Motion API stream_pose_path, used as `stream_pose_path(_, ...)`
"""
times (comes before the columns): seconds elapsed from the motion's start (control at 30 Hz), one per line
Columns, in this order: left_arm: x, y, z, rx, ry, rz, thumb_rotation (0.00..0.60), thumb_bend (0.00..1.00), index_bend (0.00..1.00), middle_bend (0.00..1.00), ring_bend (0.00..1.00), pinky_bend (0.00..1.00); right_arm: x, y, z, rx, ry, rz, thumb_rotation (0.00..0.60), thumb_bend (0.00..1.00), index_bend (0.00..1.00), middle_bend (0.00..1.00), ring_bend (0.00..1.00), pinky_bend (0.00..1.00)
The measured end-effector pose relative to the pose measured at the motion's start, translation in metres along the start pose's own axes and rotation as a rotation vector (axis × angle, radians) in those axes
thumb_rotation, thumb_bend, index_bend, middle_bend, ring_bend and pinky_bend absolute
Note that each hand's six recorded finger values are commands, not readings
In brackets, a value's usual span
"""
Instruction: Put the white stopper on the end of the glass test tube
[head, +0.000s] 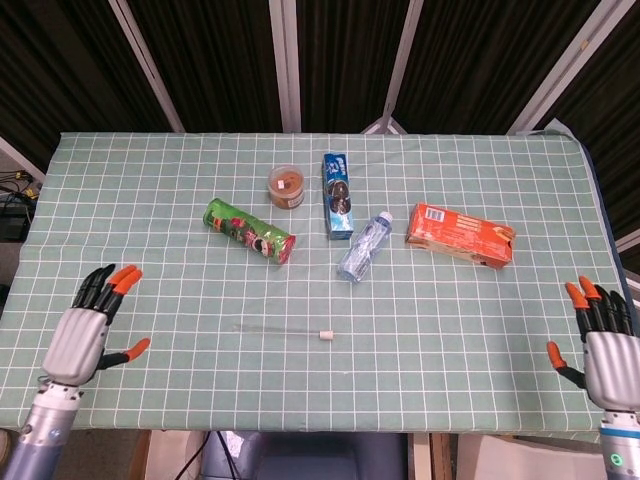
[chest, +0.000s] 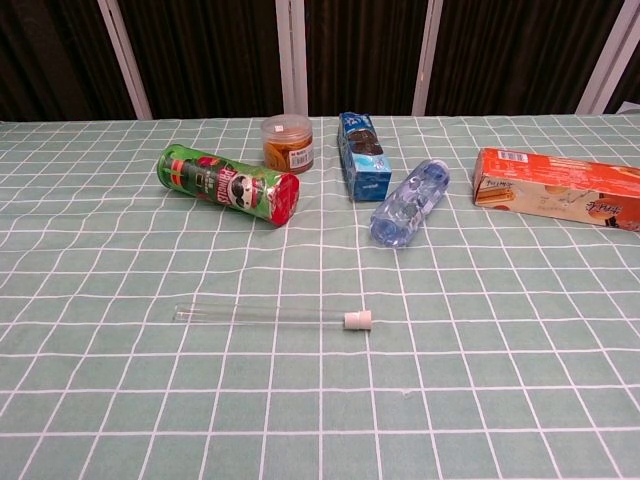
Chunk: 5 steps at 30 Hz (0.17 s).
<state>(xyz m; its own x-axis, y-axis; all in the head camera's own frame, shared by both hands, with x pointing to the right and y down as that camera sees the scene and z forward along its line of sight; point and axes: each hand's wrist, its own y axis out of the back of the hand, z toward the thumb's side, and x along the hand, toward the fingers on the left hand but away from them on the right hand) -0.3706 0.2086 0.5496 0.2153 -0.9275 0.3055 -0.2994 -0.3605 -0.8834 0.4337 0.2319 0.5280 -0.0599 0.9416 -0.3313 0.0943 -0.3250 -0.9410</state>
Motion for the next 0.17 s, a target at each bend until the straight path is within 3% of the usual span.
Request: stream_pose_path(0.17,-0.034,0.015,-0.029,0.035,0.033,0.033,0.6,0.15,0.1,0.08,0.0,0.0,0.015,0.0,-0.016,0.011,-0.002,0.017,0.6,0.37,0.0,0.0,0.0,0.01)
